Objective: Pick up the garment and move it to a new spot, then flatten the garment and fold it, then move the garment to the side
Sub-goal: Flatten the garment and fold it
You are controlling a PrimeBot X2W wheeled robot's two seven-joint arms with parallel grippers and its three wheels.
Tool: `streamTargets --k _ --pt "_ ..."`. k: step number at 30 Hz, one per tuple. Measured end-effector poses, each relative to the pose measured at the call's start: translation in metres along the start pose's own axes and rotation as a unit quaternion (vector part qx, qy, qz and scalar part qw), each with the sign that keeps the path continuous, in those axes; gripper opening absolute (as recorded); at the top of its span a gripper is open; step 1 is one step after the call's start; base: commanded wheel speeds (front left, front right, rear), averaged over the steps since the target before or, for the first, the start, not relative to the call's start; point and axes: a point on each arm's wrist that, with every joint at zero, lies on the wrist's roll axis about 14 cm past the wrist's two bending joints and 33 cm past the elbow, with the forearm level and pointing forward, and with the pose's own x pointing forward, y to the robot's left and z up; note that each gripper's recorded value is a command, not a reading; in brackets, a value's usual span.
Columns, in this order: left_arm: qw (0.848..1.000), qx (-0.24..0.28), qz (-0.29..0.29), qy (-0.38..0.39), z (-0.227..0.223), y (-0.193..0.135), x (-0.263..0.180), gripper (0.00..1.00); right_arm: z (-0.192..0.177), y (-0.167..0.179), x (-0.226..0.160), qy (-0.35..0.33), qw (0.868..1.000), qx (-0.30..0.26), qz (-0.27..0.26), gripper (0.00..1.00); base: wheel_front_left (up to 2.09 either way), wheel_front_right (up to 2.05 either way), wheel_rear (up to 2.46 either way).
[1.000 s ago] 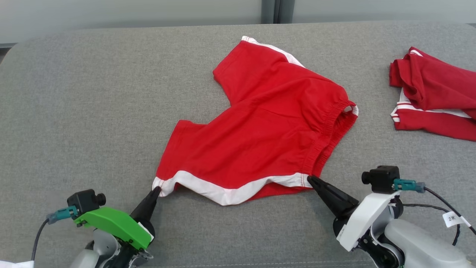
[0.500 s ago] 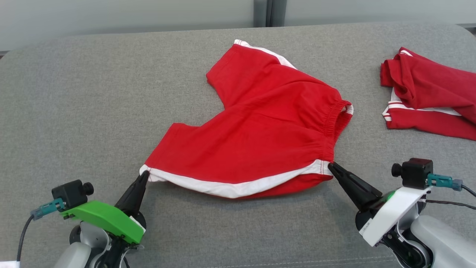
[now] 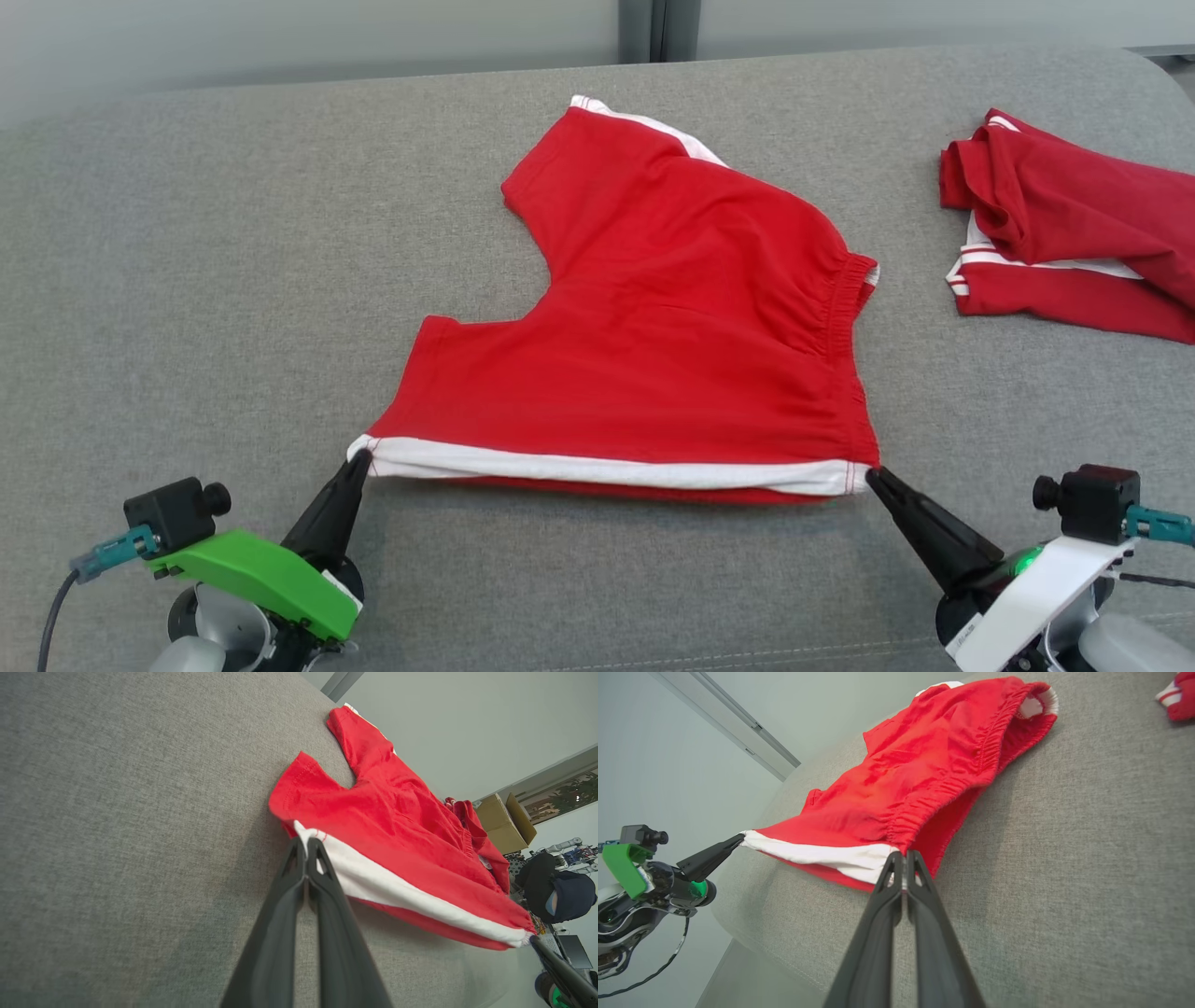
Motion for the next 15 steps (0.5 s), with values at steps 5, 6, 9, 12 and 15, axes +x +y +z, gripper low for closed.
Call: streamTargets --k 5,6,9,12,15 --pt "1.000 -0.001 0.012 0.008 -0.007 0.006 -0.002 0.00 -0.020 0.006 -0.010 0.023 1.000 0.016 0.001 0.00 0.00 0.00 0.00" --pt "1.000 -0.001 0.012 0.008 -0.007 0.006 -0.001 0.00 -0.025 0.007 -0.013 0.030 0.999 0.017 0.002 0.00 0.00 0.00 0.00" --pt "1.000 -0.001 0.015 0.009 -0.007 0.006 -0.001 0.00 -0.036 0.008 -0.020 0.047 0.999 0.019 -0.001 0.00 0.00 0.00 0.00" --pt "1.000 -0.002 0.017 0.013 -0.010 0.007 -0.003 0.00 -0.041 0.006 -0.026 0.057 0.998 0.013 -0.003 0.00 0.00 0.00 0.00" --pt "1.000 -0.001 0.023 0.019 -0.013 0.010 -0.006 0.00 -0.033 0.002 -0.025 0.045 0.999 0.009 -0.008 0.00 0.00 0.00 0.00"
